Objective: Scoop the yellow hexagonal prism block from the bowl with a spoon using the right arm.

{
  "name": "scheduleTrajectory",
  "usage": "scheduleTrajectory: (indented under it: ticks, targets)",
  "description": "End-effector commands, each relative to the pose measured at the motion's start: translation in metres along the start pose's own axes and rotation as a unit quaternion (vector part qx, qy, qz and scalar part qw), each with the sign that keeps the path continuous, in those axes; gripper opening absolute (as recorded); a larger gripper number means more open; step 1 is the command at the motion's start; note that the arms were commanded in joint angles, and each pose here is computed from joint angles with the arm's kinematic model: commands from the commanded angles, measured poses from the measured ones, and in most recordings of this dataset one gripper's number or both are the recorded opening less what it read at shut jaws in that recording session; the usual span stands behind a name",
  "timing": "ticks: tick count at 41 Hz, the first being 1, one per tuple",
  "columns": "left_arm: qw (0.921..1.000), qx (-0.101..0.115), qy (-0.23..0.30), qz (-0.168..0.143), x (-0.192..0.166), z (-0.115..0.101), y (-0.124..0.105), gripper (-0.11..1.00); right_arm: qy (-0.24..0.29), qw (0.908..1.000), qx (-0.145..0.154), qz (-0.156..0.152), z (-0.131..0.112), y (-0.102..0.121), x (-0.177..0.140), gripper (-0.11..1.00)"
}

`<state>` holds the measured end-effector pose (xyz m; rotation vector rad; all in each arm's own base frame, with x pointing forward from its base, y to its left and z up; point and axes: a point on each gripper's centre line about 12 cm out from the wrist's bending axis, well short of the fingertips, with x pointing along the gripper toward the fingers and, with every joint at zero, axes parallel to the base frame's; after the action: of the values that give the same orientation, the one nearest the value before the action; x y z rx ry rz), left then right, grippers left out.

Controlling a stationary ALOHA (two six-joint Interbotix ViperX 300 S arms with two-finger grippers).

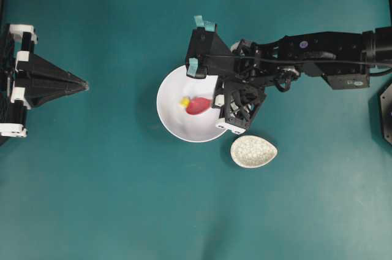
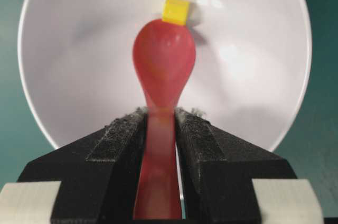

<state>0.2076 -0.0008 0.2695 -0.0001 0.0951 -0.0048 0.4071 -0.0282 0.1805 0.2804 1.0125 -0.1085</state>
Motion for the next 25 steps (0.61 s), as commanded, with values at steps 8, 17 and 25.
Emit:
scheduleTrajectory:
  ticks: [8,17,25]
  targets:
    - [1.0000,0.002,-0.008,0.000,0.0017,0.0054,-0.0001,-0.01,-0.043,0.9991,-0.004,0.002,0.0108,0.0008,-0.0030,0.24]
    - [1.0000,0.002,-0.008,0.000,0.0017,0.0054,-0.0001,-0.01,-0.071,0.9975,-0.004,0.001,0.0106,-0.0005,0.0002,0.24]
    - [1.0000,0.002,-0.008,-0.001,0.0017,0.0056,-0.0004,-0.01,-0.087,0.9962,-0.004,0.001,0.0076,-0.0019,0.0034,0.24]
